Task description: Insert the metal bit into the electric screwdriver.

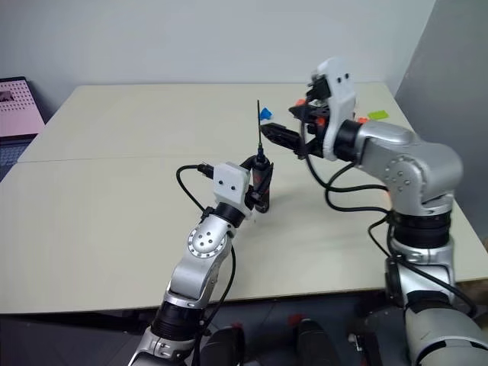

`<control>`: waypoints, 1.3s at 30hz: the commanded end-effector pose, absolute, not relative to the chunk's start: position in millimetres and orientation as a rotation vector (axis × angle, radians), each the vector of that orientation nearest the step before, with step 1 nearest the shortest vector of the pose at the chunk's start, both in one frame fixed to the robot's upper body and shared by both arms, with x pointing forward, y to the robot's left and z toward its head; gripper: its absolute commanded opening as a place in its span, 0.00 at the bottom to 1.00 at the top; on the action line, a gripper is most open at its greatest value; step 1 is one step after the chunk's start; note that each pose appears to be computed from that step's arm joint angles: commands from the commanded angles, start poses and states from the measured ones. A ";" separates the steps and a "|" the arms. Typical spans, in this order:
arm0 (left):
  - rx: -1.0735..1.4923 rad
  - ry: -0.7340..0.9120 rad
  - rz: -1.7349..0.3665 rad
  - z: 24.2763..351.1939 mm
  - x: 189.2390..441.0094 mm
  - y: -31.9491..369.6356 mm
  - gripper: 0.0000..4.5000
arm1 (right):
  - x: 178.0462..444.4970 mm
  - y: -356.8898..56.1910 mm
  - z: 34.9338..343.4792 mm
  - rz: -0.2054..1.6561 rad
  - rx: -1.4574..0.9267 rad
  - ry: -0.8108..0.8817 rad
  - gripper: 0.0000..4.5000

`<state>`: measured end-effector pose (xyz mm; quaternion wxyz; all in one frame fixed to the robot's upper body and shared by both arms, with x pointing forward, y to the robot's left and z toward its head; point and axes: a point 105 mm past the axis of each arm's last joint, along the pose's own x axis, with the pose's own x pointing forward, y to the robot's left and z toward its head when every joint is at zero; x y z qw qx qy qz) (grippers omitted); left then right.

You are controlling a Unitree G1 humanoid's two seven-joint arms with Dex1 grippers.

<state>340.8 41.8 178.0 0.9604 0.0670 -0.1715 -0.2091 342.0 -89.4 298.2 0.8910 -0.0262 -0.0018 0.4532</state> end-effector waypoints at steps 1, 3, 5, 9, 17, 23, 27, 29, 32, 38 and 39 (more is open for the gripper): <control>0.139 -0.347 -0.406 178.7 342.0 46.8 0.36 | 329.9 -94.7 314.2 0.998 -0.061 -0.059 1.00; 0.139 -0.357 -0.408 182.2 342.2 48.4 0.36 | 327.4 -103.4 314.2 0.995 -0.087 -0.059 1.00; 0.158 -0.389 -0.410 193.4 343.4 54.0 0.36 | 325.1 -120.0 315.2 0.967 -0.130 -0.064 1.00; 0.246 -0.450 -0.396 217.0 347.3 68.8 0.36 | 318.6 -139.5 317.3 0.941 -0.190 -0.071 1.00; 0.834 -0.377 -0.614 242.3 369.3 90.3 0.36 | 292.2 -178.4 307.7 0.932 -0.470 -0.009 1.00; 1.385 -0.084 -0.954 194.3 394.9 89.9 0.36 | 267.3 -167.7 291.4 1.072 -0.638 0.042 1.00; 1.429 -0.027 -1.073 178.2 402.0 73.8 0.36 | 270.3 -168.1 282.0 1.056 -0.661 0.061 1.00; 1.437 0.025 -1.133 164.2 405.9 63.0 0.36 | 270.5 -169.3 272.4 1.052 -0.675 0.085 1.00; 1.445 0.080 -1.195 149.6 406.5 59.4 0.36 | 267.9 -167.0 264.8 1.063 -0.661 0.096 1.00; 1.386 0.143 -1.292 141.2 402.5 51.7 0.54 | 266.4 -169.1 258.4 1.050 -0.657 0.105 1.00; 1.369 0.129 -1.295 145.0 402.5 49.0 0.59 | 266.2 -169.7 258.1 1.049 -0.657 0.107 1.00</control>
